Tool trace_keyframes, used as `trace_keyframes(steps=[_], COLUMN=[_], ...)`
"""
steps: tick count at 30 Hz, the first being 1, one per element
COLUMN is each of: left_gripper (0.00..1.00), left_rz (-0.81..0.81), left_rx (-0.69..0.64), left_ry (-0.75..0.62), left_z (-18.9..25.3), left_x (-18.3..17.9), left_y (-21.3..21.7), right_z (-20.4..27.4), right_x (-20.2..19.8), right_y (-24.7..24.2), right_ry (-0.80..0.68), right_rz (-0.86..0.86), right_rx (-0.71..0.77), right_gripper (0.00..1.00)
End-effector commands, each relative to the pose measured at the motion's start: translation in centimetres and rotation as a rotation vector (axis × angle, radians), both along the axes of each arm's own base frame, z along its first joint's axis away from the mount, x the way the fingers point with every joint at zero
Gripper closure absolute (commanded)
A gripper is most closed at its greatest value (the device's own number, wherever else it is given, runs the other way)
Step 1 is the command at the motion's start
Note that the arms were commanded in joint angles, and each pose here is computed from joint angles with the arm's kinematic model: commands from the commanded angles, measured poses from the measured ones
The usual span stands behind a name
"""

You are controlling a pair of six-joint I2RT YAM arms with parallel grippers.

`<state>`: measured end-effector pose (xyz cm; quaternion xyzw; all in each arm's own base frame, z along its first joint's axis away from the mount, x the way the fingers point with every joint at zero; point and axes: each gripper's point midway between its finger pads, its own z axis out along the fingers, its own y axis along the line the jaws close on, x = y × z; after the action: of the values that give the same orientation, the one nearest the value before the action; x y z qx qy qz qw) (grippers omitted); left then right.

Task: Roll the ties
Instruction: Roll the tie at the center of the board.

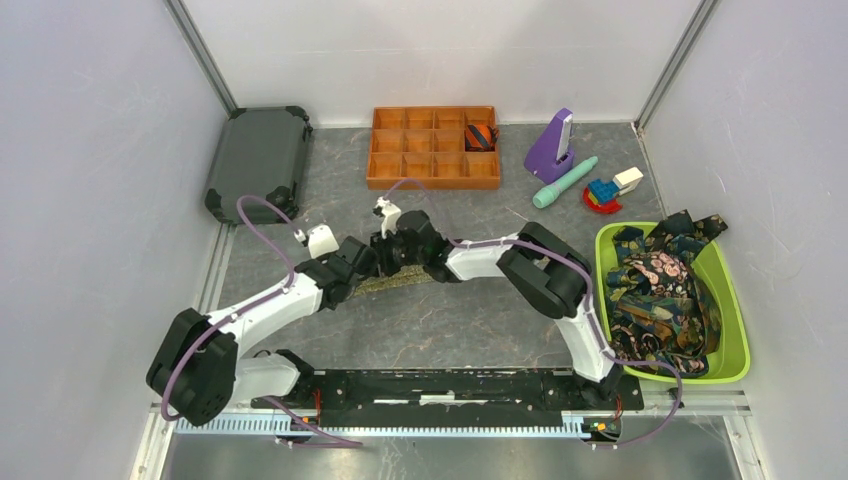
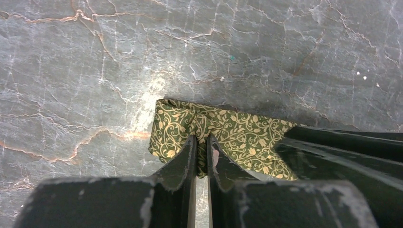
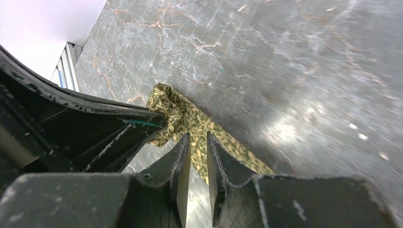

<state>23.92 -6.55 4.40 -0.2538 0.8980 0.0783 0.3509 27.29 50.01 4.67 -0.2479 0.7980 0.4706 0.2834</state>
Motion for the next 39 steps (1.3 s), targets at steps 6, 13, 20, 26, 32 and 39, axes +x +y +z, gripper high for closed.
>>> trace_keyframes(steps=[6, 13, 20, 26, 32, 39], left_gripper=[0.58, 0.44, 0.35, 0.34, 0.19, 0.46], left_rz=[-0.013, -0.037, -0.05, -0.038, -0.034, -0.023], left_rx=[0.003, 0.027, 0.052, 0.068, 0.021, -0.145], left_ry=[-0.094, -0.121, -0.166, -0.183, -0.189, -0.153], left_z=[2.1, 3.5, 5.8, 7.5, 7.6, 6.1], left_x=[1.9, 2.1, 2.0, 0.9, -1.6, -5.2], left_y=[-2.2, -3.2, -2.7, -1.1, 0.4, 0.6], right_z=[3.8, 4.0, 5.7, 7.0, 7.8, 7.3], right_x=[1.8, 1.7, 1.9, 0.5, -0.6, 1.3], right_y=[-4.8, -5.4, -4.5, -2.6, -0.3, 2.7], right_ry=[-0.081, -0.087, -0.106, -0.115, -0.14, -0.194], right_rz=[-0.083, -0.081, -0.063, -0.011, 0.035, 0.092], right_rx=[0.023, 0.011, 0.036, 0.067, 0.073, 0.042], right_gripper=[0.75, 0.75, 0.72, 0.6, 0.47, 0.45])
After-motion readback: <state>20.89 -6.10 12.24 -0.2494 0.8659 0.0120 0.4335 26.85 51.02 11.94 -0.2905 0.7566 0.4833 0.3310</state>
